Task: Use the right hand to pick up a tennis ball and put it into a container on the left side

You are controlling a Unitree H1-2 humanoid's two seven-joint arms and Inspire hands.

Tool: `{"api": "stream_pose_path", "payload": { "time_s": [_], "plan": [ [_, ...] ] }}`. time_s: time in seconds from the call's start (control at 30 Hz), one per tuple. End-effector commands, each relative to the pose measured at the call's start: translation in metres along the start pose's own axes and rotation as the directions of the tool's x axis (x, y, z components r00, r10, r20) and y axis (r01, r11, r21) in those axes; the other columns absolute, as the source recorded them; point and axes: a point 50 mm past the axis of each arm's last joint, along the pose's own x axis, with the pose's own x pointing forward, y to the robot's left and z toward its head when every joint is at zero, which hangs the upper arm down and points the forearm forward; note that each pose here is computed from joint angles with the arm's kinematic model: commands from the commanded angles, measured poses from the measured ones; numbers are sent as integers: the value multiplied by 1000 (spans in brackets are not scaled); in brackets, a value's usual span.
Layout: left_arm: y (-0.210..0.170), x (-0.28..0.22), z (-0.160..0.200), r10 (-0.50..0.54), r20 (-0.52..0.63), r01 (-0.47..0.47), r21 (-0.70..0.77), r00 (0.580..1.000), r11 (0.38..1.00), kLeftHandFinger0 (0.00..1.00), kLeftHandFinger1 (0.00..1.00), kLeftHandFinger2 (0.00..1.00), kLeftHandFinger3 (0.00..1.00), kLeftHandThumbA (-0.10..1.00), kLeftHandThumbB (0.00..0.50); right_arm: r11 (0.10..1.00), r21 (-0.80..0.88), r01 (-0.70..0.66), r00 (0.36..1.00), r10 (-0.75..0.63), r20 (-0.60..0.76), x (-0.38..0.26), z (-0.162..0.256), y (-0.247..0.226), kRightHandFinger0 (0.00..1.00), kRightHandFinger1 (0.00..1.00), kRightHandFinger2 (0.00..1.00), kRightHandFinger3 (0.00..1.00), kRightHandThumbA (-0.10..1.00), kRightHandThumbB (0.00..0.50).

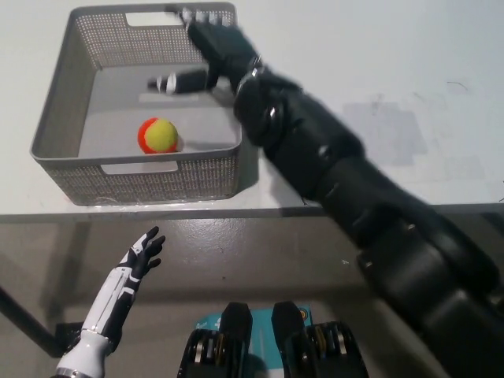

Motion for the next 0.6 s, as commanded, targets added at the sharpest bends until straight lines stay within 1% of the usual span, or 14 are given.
{"api": "stream_pose_path", "payload": {
  "time_s": [0.0, 0.03, 0.07, 0.1, 0.13, 0.17, 0.2, 0.23, 0.27, 0.3, 0.4, 0.47, 0.5, 0.57],
  "plan": [
    [5, 4, 12, -22, 52, 20, 42, 998, 999, 1000, 1000, 1000, 1000, 1000, 182, 978, 19, 207, 969, -208, 136, -7, 11, -72, 1000, 1000, 1000, 1000, 1000, 483],
    [4, 4, 12, -22, 54, 20, 42, 998, 999, 1000, 1000, 1000, 1000, 1000, 174, 966, 34, 256, 953, -258, 158, -18, 8, -90, 1000, 1000, 1000, 1000, 1000, 478],
    [4, 4, 13, -23, 56, 21, 41, 998, 999, 1000, 1000, 1000, 1000, 1000, 172, 962, 36, 272, 948, -274, 162, -23, 7, -96, 1000, 1000, 1000, 1000, 1000, 480],
    [8, 4, 13, -36, 55, 33, 44, 998, 998, 1000, 1000, 1000, 1000, 1000, 171, 947, 31, 321, 932, -321, 170, -40, 1, -110, 1000, 1000, 1000, 1000, 1000, 469],
    [8, 4, 12, -39, 54, 36, 41, 998, 998, 1000, 1000, 1000, 1000, 1000, 180, 936, 31, 351, 918, -351, 184, -53, -3, -119, 1000, 1000, 1000, 1000, 1000, 461],
    [8, 4, 12, -39, 53, 37, 40, 998, 999, 1000, 1000, 1000, 1000, 1000, 182, 933, 32, 358, 915, -358, 187, -57, -4, -122, 1000, 1000, 1000, 1000, 1000, 460],
    [8, 4, 12, -38, 46, 36, 28, 998, 999, 1000, 1000, 1000, 1000, 1000, 196, 922, 33, 386, 901, -385, 199, -72, -11, -129, 1000, 1000, 1000, 1000, 1000, 459],
    [8, 4, 12, -37, 47, 36, 25, 998, 999, 1000, 1000, 1000, 1000, 1000, 189, 912, 40, 408, 891, -407, 202, -85, -17, -133, 1000, 1000, 1000, 1000, 1000, 455],
    [8, 4, 12, -40, 48, 39, 28, 998, 999, 1000, 1000, 1000, 1000, 1000, 188, 901, 48, 431, 877, -430, 213, -101, -25, -137, 1000, 1000, 1000, 1000, 1000, 434],
    [8, 4, 12, -40, 49, 39, 29, 998, 999, 1000, 1000, 1000, 1000, 1000, 188, 900, 48, 433, 876, -432, 213, -103, -26, -137, 1000, 1000, 1000, 1000, 1000, 434],
    [10, 5, 13, -40, 47, 38, 49, 998, 998, 1000, 1000, 1000, 1000, 1000, 176, 874, 131, 468, 852, -486, 195, -156, -45, -133, 1000, 1000, 1000, 1000, 1000, 389],
    [11, 7, 13, -38, 52, 35, 49, 998, 998, 1000, 1000, 1000, 1000, 1000, 175, 861, 155, 484, 838, -507, 203, -175, -51, -129, 1000, 1000, 1000, 1000, 1000, 384],
    [10, 7, 13, -38, 54, 35, 48, 998, 998, 1000, 1000, 1000, 1000, 1000, 172, 850, 201, 487, 831, -522, 194, -191, -57, -121, 1000, 1000, 1000, 1000, 1000, 390],
    [11, 9, 13, -37, 56, 34, 53, 998, 998, 1000, 1000, 1000, 1000, 1000, 171, 832, 305, 464, 830, -529, 178, -217, -65, -106, 1000, 1000, 1000, 1000, 1000, 386]
  ]
}}
